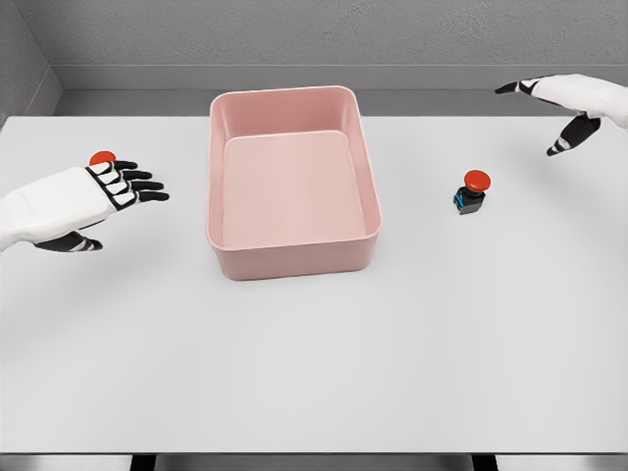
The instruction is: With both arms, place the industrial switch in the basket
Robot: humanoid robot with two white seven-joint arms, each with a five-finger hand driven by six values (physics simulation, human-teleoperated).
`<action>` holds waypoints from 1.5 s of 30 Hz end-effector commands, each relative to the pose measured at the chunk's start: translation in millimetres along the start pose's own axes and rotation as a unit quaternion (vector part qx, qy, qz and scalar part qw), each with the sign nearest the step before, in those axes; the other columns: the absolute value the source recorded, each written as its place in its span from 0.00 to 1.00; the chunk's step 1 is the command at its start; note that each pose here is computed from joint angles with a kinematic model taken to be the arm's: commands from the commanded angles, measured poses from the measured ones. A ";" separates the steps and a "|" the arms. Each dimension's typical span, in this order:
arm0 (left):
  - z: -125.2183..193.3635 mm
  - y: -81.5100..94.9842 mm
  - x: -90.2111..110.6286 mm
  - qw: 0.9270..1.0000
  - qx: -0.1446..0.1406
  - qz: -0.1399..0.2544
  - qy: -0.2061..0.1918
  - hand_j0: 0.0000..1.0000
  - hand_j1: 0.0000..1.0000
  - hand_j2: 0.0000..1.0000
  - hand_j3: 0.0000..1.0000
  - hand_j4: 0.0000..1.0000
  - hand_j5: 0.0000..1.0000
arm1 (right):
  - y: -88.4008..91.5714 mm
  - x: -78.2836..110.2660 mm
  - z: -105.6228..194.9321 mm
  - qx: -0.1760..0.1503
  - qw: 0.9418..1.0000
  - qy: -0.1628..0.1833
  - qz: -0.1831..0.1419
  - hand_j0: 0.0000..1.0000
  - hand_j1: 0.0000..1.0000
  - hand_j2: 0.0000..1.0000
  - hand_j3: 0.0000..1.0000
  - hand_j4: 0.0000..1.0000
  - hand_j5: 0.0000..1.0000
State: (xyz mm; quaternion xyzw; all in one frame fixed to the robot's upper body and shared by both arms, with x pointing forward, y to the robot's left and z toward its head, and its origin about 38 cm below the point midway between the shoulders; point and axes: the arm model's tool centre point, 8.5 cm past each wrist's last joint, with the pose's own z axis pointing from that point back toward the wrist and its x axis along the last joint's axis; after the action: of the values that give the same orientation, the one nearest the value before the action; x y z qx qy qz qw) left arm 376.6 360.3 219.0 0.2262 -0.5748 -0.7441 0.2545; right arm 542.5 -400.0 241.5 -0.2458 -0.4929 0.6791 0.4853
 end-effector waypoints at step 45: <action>-67.0 -49.9 -120.1 0.984 -0.079 0.045 0.153 1.00 1.00 1.00 1.00 1.00 1.00 | 31.8 69.0 3.9 0.015 0.983 -0.100 0.153 1.00 1.00 1.00 1.00 1.00 1.00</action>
State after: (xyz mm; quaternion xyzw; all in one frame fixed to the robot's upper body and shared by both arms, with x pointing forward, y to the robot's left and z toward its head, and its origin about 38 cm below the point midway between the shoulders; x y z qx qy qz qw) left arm 504.5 395.9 163.1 0.2905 -0.4791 -0.7347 0.3823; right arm 499.0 -344.7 224.7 -0.2455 -0.4842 0.7717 0.3313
